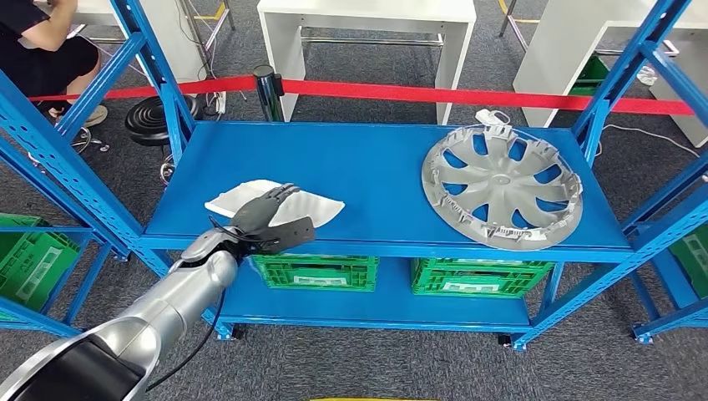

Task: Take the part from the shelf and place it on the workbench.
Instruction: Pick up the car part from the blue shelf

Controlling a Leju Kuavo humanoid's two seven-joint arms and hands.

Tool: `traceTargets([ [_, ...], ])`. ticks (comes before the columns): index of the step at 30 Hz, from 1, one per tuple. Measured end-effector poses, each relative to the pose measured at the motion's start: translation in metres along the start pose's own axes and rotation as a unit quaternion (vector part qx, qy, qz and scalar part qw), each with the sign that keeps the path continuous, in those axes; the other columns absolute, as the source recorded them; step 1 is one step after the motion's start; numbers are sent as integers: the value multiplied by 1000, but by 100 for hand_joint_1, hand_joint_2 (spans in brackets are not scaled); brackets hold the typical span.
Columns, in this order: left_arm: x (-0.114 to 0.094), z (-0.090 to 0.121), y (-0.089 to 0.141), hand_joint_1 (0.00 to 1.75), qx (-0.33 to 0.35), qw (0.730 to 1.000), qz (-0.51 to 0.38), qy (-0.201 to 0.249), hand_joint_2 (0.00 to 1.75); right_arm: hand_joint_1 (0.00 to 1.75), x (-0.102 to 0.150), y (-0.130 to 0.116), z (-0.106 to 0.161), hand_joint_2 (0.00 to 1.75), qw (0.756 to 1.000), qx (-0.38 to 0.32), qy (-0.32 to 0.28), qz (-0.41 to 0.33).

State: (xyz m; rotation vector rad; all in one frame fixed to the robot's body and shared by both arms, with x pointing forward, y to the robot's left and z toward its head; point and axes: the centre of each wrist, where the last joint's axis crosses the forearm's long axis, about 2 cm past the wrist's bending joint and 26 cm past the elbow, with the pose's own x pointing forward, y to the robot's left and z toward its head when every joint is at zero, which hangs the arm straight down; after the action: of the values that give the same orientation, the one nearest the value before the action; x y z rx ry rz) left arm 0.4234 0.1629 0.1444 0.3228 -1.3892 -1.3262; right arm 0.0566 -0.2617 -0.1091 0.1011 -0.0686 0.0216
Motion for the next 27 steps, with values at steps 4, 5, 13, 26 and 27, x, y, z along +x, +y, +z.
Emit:
traceTargets([
  [4,-6,2,1,0,-12,1000,2,-3,175,0,0,0,0,0,1000,0,0,2],
  [5,-7,2,2,0,-13,1000,1,-3,175,0,0,0,0,0,1000,0,0,2],
  [13,-8,3,3,0,19,998,-61,11,175,0,0,-1,0,0,1000,-1,0,2],
  [26,8,3,-19,0,140,953,-266,24,175,0,0,-1,0,0,1000,-7,0,3],
  [27,8,3,-20,0,140,952,-269,23,175,0,0,-1,0,0,1000,-8,0,3],
])
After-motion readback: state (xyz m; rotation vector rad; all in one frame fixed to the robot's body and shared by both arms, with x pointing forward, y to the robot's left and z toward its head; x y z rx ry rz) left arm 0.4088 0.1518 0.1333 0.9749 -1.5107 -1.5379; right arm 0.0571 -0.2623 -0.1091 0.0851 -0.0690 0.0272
